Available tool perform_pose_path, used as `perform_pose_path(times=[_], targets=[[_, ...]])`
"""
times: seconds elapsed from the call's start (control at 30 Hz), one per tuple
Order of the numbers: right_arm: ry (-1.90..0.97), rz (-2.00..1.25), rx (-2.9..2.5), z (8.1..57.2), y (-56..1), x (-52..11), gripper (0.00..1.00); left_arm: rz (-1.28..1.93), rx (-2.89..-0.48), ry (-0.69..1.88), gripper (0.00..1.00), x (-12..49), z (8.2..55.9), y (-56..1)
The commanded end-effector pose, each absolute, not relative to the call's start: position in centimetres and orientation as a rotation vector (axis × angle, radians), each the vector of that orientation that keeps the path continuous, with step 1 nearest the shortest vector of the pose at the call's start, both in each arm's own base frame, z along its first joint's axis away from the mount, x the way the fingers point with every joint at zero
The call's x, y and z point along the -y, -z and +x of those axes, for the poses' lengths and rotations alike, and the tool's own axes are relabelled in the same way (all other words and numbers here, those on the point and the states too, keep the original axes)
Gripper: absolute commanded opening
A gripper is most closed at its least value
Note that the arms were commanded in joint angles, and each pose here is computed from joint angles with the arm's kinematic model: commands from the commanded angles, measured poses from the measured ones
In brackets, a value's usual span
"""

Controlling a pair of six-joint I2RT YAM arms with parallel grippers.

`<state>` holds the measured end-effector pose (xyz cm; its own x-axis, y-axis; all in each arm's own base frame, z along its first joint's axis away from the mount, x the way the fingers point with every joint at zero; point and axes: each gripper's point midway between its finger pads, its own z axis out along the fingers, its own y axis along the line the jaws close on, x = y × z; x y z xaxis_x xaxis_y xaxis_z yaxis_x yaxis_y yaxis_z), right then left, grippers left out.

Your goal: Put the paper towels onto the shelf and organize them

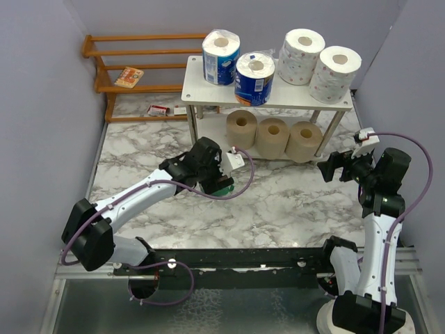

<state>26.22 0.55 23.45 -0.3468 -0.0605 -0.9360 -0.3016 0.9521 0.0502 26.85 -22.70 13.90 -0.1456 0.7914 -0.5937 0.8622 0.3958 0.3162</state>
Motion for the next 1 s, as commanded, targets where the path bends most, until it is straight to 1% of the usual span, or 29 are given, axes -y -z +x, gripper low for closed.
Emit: perform_pose_path(times=[0.0, 0.07, 0.2, 0.23, 0.33, 0.43, 0.5, 0.57, 0.8, 0.97], targets=[[-0.256, -0.285, -1.893, 26.0, -23.8, -0.8, 1.0, 1.416, -1.961, 0.039, 0.85, 22.0, 27.5, -12.3], [-0.259, -0.287, -1.893, 26.0, -23.7, -0.9, 1.0, 1.417, -1.963, 0.02, 0.78, 21.9, 27.5, -11.9], [-0.26, -0.293, -1.888, 25.9, -23.8, -0.9, 1.0, 1.401, -1.951, -0.014, 0.74, 21.8, 27.7, -11.7], [-0.259, -0.293, -1.888, 25.9, -23.8, -0.9, 1.0, 1.404, -1.948, -0.018, 0.7, 21.9, 27.7, -11.6], [-0.26, -0.291, -1.892, 26.0, -23.7, -0.9, 1.0, 1.406, -1.946, -0.038, 0.49, 21.9, 27.9, -11.6], [-0.26, -0.29, -1.894, 26.0, -23.7, -0.9, 1.0, 1.411, -1.938, -0.044, 0.29, 22.0, 28.0, -11.8], [-0.261, -0.291, -1.893, 26.0, -23.7, -0.9, 1.0, 1.419, -1.931, -0.051, 0.13, 22.0, 27.9, -12.1], [-0.259, -0.291, -1.891, 26.0, -23.8, -0.9, 1.0, 1.437, -1.92, -0.058, 0.0, 22.3, 27.7, -12.8], [-0.261, -0.293, -1.892, 26.0, -23.7, -0.9, 1.0, 1.555, -1.827, -0.071, 0.0, 22.9, 26.5, -16.3], [-0.263, -0.292, -1.895, 26.0, -23.7, -0.9, 1.0, 1.594, -1.747, -0.211, 0.0, 22.4, 27.4, -18.5]])
